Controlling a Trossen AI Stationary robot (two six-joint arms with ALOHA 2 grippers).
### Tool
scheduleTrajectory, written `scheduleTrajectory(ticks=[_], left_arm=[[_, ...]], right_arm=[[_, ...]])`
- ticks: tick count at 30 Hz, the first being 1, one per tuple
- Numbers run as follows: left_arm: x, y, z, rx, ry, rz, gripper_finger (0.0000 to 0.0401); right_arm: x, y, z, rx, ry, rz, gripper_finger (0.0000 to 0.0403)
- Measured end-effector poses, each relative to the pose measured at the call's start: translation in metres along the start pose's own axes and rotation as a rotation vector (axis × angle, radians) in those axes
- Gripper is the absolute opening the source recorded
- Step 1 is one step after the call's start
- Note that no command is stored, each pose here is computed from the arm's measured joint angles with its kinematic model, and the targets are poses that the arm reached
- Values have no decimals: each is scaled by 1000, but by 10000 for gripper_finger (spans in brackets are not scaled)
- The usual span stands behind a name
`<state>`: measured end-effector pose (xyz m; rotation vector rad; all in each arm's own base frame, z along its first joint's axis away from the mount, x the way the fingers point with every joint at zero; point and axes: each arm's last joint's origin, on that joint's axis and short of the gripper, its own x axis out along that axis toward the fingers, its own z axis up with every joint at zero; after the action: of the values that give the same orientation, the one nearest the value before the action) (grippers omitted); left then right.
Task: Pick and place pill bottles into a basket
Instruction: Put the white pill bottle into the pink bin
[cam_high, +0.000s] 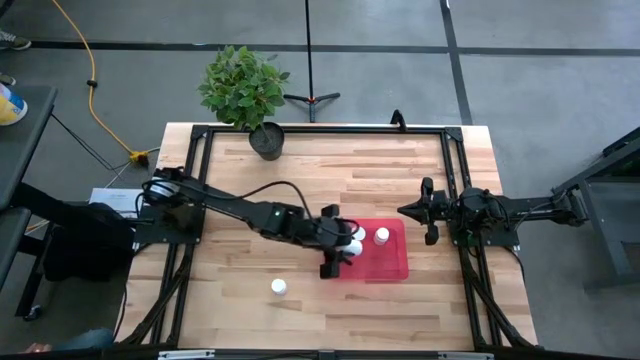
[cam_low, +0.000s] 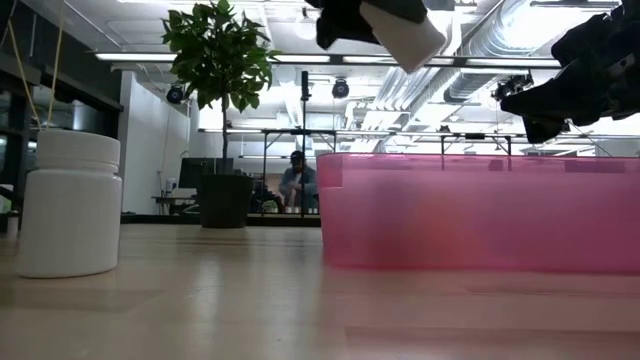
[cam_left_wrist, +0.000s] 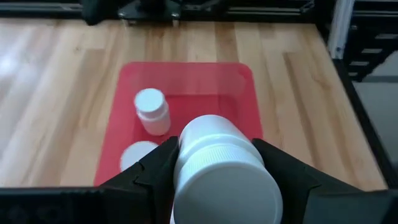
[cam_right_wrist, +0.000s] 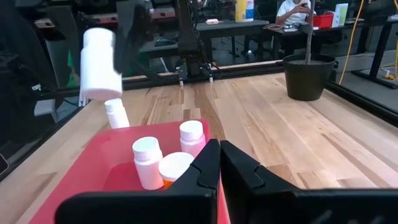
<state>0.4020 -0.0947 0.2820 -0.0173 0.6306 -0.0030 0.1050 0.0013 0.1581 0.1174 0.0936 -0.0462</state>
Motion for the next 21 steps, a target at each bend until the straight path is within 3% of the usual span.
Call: scheduleTrajectory(ticks=[13,21], left_arm=[[33,21,8,-31,145,-60,221],[33,20,8,-32,207,-78,221]], right_arm=[[0,0,0,-27,0,1,3],[0,0,0,-44,0,1,6]])
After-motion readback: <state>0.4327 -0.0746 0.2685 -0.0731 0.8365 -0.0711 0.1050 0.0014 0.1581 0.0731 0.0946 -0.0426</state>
